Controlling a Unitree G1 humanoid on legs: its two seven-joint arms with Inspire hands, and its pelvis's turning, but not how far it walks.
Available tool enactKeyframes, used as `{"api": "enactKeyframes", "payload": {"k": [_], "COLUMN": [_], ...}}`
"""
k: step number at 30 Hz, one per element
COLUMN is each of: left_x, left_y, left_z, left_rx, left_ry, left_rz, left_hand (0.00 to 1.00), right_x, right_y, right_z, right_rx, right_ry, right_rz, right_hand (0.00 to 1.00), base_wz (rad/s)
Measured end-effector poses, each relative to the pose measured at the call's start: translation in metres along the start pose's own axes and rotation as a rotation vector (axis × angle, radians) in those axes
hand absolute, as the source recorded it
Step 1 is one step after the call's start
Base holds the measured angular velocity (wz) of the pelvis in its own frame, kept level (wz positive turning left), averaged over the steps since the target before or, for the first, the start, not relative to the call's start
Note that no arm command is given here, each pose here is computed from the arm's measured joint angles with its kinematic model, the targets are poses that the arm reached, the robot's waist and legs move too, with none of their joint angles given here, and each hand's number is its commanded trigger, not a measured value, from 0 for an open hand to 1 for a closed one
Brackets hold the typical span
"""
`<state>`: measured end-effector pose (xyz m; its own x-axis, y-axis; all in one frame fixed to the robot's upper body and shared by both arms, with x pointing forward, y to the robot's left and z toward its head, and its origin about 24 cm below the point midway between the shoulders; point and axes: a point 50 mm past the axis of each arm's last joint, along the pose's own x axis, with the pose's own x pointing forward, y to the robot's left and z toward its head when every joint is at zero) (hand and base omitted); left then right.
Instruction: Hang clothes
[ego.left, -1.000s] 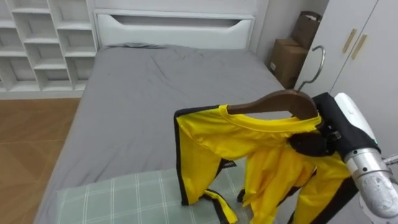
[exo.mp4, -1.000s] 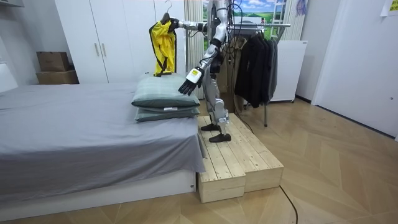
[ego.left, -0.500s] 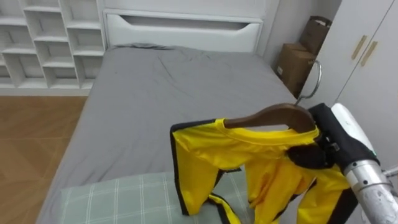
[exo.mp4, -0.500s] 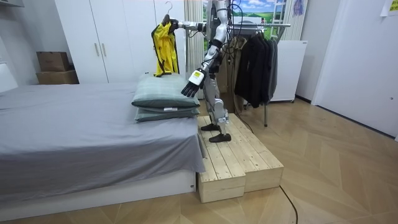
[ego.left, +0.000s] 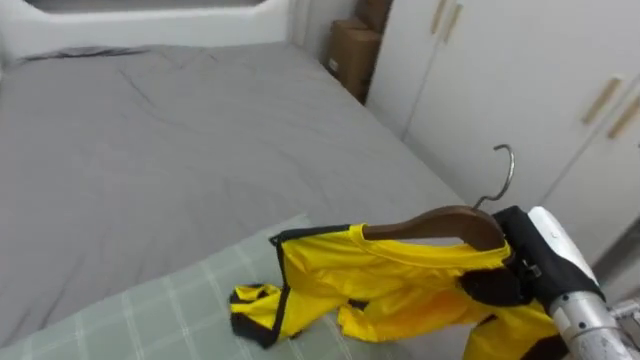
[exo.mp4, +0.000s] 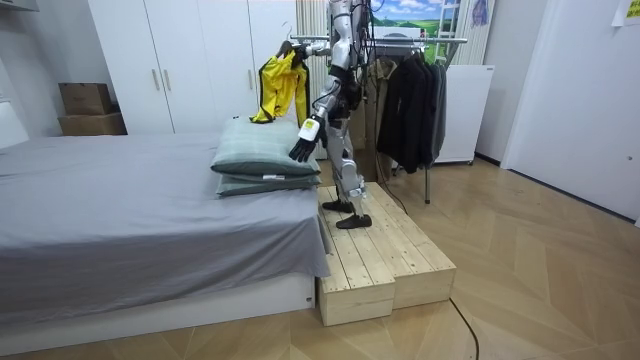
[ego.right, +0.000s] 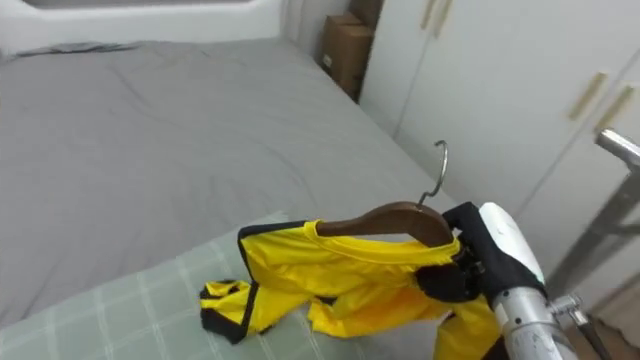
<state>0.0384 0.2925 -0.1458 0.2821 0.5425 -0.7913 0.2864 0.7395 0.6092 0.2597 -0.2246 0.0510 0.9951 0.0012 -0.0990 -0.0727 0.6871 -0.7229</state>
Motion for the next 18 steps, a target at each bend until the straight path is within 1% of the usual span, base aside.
{"api": "enactKeyframes", "payload": {"k": [3, 4, 6, 8, 9, 13, 16, 18], "left_x": [-0.001, -0.001, 0.0, 0.0, 0.001, 0.001, -0.001, -0.004], "left_y": [-0.005, -0.004, 0.001, 0.001, 0.006, 0.014, 0.015, 0.01], "left_z": [-0.005, -0.006, -0.01, -0.014, -0.018, -0.026, -0.032, -0.042], "left_rx": [0.006, 0.009, 0.006, -0.007, -0.013, 0.007, 0.02, 0.007], "left_ry": [0.063, 0.072, 0.114, 0.154, 0.177, 0.238, 0.299, 0.35], "left_rz": [-0.014, -0.013, -0.003, 0.001, 0.013, 0.029, 0.038, 0.034], "left_hand": [0.0, 0.0, 0.0, 0.0, 0.0, 0.0, 0.0, 0.0], "right_x": [0.0, 0.0, 0.003, 0.006, 0.009, 0.015, 0.019, 0.019], "right_y": [0.007, 0.008, 0.009, 0.007, 0.006, -0.001, 0.0, 0.004], "right_z": [-0.006, -0.006, -0.001, 0.003, 0.006, 0.015, 0.023, 0.025], "right_rx": [0.002, 0.002, 0.002, 0.002, 0.004, 0.01, -0.012, -0.036], "right_ry": [0.047, 0.047, 0.03, 0.015, 0.004, -0.029, -0.054, -0.056], "right_rz": [0.043, 0.046, 0.058, 0.053, 0.047, 0.025, 0.02, 0.034], "right_hand": [1.0, 1.0, 1.0, 1.0, 1.0, 1.0, 1.0, 1.0], "base_wz": [-0.53, -0.46, -0.41, -0.45, -0.41, -0.34, -0.77, -1.11]}}
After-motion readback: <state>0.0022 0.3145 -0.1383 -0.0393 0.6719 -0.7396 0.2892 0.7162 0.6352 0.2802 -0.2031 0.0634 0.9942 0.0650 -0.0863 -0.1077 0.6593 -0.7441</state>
